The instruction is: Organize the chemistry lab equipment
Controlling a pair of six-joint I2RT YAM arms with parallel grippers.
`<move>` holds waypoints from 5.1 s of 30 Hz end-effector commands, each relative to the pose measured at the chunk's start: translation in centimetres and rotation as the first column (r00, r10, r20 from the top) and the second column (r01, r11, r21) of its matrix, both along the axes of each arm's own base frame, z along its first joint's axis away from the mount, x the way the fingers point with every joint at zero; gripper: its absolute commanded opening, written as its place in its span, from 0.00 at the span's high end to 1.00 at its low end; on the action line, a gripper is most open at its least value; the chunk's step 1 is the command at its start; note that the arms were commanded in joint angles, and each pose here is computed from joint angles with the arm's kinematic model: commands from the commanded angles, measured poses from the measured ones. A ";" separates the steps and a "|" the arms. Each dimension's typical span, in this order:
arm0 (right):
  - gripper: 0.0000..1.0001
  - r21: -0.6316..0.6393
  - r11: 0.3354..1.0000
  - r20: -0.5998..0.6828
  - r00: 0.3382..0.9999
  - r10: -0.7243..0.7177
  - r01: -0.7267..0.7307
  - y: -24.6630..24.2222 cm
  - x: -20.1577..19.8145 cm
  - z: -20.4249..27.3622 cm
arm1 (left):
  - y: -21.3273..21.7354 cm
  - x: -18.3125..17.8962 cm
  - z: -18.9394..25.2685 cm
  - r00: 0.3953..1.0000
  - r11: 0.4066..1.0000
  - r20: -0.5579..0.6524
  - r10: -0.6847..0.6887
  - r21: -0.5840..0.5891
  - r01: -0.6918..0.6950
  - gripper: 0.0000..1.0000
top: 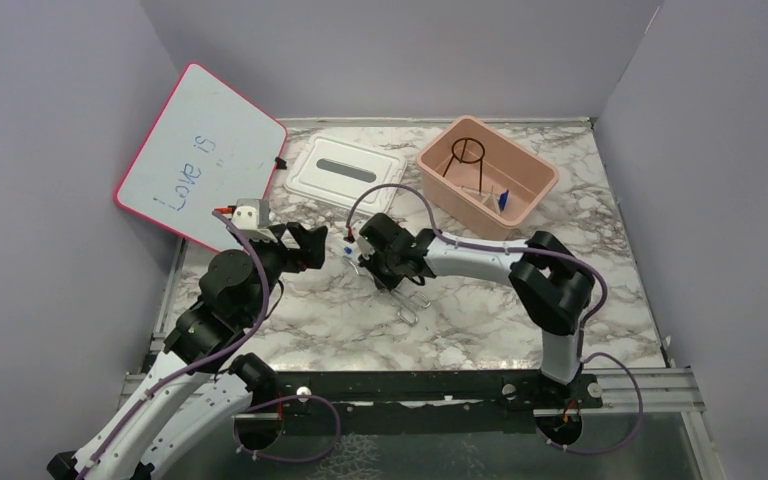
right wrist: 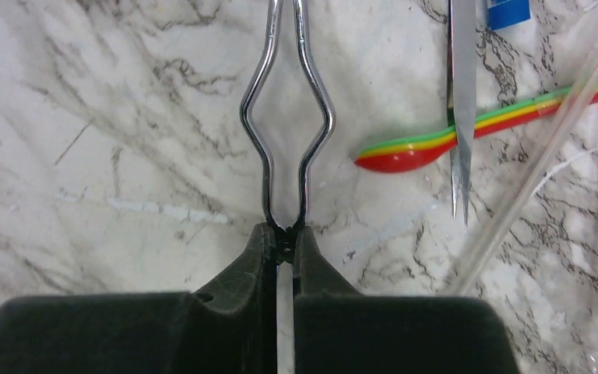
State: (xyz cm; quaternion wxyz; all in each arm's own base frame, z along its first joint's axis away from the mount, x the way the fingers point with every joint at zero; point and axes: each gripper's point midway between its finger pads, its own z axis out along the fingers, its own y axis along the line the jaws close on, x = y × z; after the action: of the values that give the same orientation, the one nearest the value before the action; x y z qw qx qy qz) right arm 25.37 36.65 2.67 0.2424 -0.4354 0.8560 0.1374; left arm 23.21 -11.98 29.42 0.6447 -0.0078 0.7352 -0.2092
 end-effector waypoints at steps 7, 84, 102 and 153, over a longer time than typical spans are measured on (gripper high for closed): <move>0.99 0.261 0.956 0.165 0.982 0.089 -0.131 1.5 -1.0 11.7 | 0.7 -0.3 2.5 0.999 1.000 0.045 0.020 -0.019 -0.020 0.11; 0.92 0.143 0.987 0.109 0.990 -0.091 0.074 -23.3 19.7 7.0 | -5.5 1.7 -4.2 0.978 0.988 -0.144 -0.154 -0.020 0.153 0.11; 0.61 0.223 0.966 0.114 0.980 -0.161 0.133 -22.7 19.1 11.8 | -5.3 1.7 -3.8 0.978 0.988 -0.140 -0.152 -0.015 0.152 0.11; 0.71 0.047 0.916 0.002 0.917 -0.399 0.398 -6.2 7.2 1.4 | -6.6 1.4 -6.5 0.962 0.981 -0.196 -0.192 -0.077 0.180 0.10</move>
State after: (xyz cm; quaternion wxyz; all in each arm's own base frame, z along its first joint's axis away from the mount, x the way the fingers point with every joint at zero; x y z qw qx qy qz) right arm 30.71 29.83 3.62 0.2500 -0.2648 0.9235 0.1207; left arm 24.36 -18.75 22.14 0.5292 0.0223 0.7960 -0.2929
